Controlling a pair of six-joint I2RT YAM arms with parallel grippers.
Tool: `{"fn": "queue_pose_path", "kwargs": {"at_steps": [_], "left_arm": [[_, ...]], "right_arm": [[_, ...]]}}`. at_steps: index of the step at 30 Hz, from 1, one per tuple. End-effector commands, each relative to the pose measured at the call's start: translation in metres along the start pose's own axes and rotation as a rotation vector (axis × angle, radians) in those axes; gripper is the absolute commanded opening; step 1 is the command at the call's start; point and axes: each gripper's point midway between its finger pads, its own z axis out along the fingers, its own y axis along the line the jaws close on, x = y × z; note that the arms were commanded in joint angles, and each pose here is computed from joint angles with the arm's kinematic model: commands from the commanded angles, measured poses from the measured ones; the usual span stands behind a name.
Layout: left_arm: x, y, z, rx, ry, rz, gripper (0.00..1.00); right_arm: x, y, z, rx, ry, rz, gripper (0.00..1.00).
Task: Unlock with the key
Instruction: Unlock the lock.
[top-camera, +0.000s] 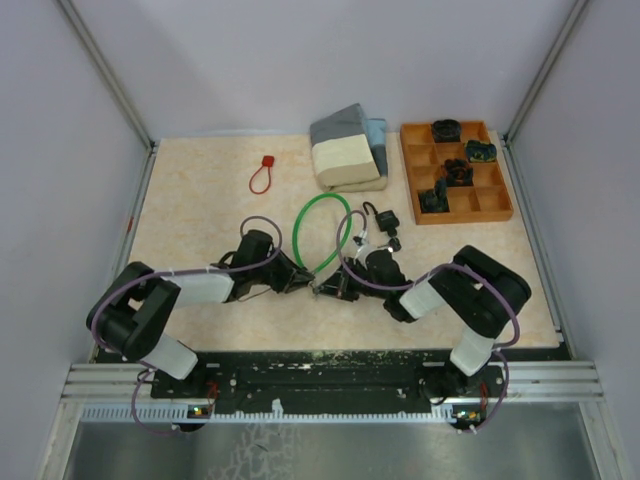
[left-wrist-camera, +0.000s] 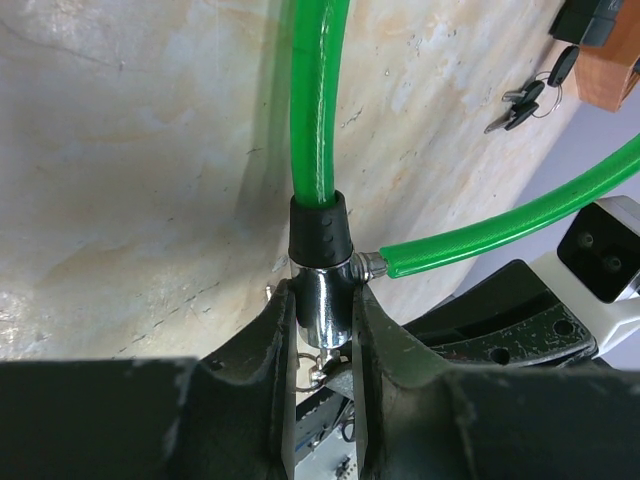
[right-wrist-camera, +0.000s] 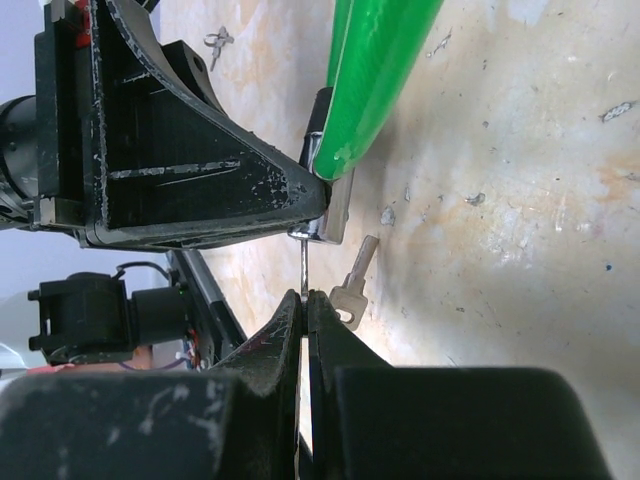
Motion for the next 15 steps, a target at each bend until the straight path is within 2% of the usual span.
{"fn": "queue_pose_path", "kwargs": {"at_steps": [1,7,15], "left_arm": [[0.017,-0.020,-0.007,0.088,0.042,-0.009,0.00],[0.033,-0.023,-0.007,0.101,0.062,-0.022,0.00],[0.055,-0.029,-0.009,0.142,0.108,-0.060,0.00]], "right_arm": [[-0.024,0.006,0.003,-0.030,-0.110,0.014,0.00],[-0.035,0.005,0.005,-0.025,-0.170,-0.015,0.00],[-0.063,0.015,-0.004,-0.037,-0.313,-0.093,0.00]]}}
